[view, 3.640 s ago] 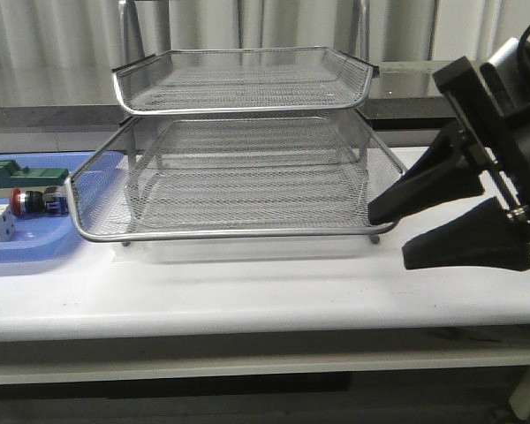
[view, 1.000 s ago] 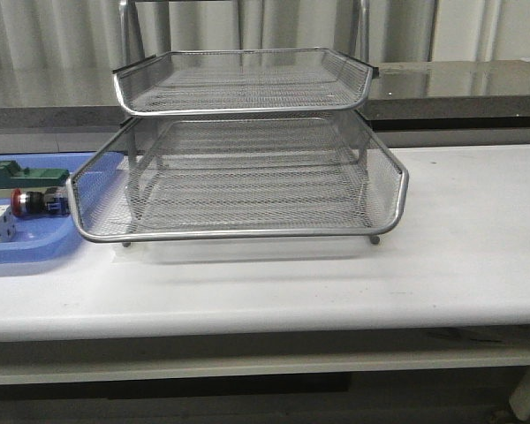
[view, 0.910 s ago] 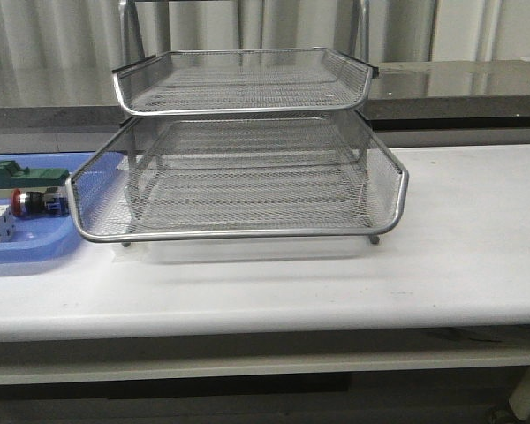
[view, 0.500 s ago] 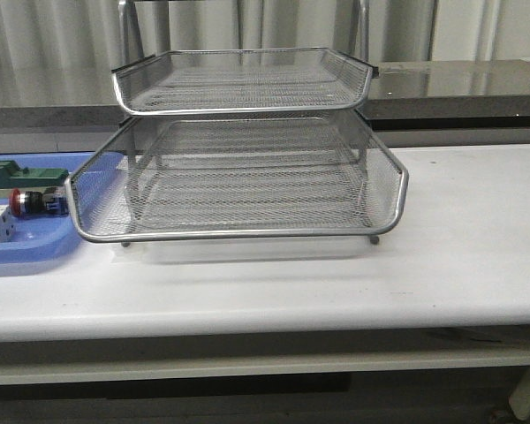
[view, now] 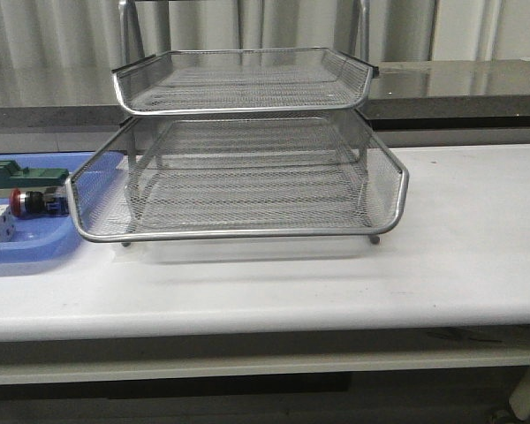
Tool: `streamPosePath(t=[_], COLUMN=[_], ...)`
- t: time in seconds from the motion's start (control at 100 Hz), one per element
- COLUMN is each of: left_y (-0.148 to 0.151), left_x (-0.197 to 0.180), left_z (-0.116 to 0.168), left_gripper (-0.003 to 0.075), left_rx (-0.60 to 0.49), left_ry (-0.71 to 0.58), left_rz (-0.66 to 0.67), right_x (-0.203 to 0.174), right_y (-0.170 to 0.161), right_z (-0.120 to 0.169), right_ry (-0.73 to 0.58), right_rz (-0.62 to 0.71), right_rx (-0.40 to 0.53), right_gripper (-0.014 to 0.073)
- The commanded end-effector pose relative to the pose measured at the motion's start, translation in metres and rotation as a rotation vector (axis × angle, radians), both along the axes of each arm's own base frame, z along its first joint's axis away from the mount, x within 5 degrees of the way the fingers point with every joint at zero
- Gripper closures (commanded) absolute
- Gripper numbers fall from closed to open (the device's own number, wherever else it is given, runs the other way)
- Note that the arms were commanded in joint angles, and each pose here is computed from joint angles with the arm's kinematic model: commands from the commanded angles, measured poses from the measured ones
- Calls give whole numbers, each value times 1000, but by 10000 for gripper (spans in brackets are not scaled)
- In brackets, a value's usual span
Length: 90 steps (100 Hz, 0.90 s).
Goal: Place button on rack with both arms
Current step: 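Move the left gripper over the blue tray toward the red push button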
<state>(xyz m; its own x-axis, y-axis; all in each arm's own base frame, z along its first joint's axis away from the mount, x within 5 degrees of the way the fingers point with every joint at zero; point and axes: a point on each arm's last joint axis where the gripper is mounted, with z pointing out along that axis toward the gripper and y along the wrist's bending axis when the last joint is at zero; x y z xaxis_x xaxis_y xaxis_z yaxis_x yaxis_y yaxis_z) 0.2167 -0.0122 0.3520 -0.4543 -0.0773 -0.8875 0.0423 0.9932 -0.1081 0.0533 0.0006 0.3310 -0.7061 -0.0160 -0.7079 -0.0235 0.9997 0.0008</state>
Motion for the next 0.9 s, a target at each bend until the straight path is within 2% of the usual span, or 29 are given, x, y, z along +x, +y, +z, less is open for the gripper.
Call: streamPosePath(t=[0.0,0.25,0.45,0.55,0.64,0.69,0.81,0.89], left_y=[-1,-5,-7,-8,-7,-6,-4,-2], left_x=[25,84,111,117,120,120,120,121], left_z=[19,14,11,11,10,10,10,11], left_gripper=[741,741,740,715,605,512,235,143], left_rx=[24,170,260,267,278,291,328,350], left_ry=[13,235,331,360,377,377,378,371], left_rz=[-18,-150,-250,-266,-269,-266,-257,-251], right_x=[2,2,2,2,2,2,2,2], right_y=[-1,-1,-1,-1,-1,-1,-1,-1], right_z=[12,12,12,12,12,12,12,12], right_ry=[-77,-77,-77,-78,-78,-78,-78,-78], right_rz=[-1,-1,-1,-1,-1,-1,-1,-1], right_rx=[-6,-6,-6,-6,-6,-6,-6,-6], right_gripper=[664,664,664,664,664,664,664,664])
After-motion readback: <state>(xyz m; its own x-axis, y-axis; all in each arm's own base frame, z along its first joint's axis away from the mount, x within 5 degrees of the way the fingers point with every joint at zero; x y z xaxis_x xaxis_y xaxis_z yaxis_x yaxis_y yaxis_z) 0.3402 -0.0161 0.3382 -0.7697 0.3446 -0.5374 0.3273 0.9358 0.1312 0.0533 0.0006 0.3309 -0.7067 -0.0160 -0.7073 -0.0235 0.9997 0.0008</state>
